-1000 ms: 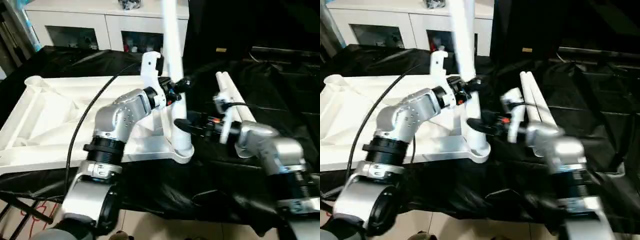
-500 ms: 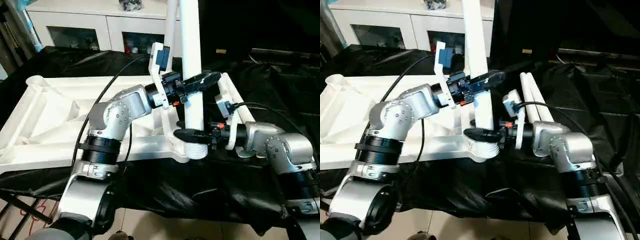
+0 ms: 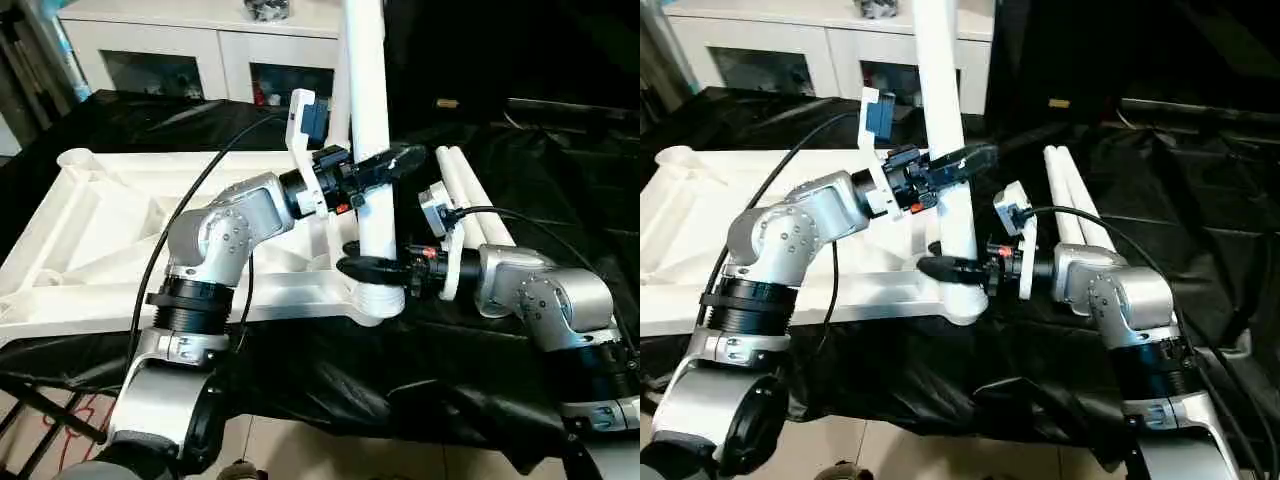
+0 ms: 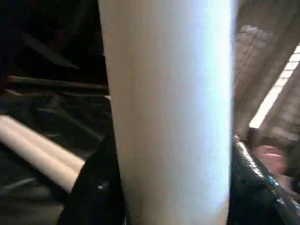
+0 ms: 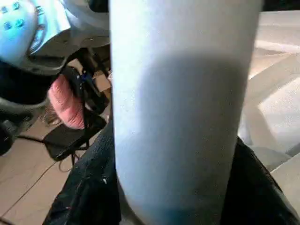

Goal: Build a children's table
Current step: Pick table leg

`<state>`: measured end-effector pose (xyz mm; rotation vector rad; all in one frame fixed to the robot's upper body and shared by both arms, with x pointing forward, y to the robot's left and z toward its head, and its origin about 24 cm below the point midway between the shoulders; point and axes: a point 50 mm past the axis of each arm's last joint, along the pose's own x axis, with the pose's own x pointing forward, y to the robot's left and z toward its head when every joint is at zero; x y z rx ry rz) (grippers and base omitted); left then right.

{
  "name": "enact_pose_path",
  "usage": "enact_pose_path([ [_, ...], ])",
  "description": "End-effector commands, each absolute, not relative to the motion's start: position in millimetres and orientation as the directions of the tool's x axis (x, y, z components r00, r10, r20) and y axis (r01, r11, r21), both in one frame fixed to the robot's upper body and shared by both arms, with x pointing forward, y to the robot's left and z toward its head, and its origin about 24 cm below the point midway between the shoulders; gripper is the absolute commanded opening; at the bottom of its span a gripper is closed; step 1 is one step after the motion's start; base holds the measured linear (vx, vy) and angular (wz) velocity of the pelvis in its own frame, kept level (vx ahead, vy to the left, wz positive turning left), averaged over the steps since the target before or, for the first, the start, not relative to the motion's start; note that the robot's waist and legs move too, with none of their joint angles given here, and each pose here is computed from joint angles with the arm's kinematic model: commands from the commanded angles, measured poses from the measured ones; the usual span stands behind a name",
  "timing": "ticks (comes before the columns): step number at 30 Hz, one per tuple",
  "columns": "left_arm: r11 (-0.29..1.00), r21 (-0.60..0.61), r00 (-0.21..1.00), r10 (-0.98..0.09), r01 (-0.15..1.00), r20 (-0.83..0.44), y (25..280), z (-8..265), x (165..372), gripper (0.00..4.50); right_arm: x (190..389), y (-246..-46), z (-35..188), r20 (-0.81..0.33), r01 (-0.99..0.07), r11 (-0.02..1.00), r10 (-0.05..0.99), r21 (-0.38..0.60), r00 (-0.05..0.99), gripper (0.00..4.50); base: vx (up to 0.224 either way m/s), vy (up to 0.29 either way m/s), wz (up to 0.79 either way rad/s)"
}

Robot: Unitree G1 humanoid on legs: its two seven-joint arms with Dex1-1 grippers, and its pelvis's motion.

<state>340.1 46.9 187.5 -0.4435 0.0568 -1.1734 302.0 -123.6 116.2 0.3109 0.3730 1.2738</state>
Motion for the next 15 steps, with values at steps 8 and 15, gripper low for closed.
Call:
enact_pose_path([
  [8, 0.512, -0.380, 0.585, -0.805, 0.770, 0.101, 50.7, 179.6, 349.8, 2.51, 308.6, -124.2, 119.4, -0.079, -0.860, 0.314, 0.948, 0.402, 0.309, 1.97, 0.000, 0.000, 0.00],
  [15, 0.486, -0.331, 0.551, -0.823, 0.809, 0.139, 48.0, 185.2, 344.5, 2.01, 310.6, -122.6, 118.3, -0.105, -0.868, 0.345, 0.938, 0.357, 0.330, 1.97, 0.000, 0.000, 0.00],
])
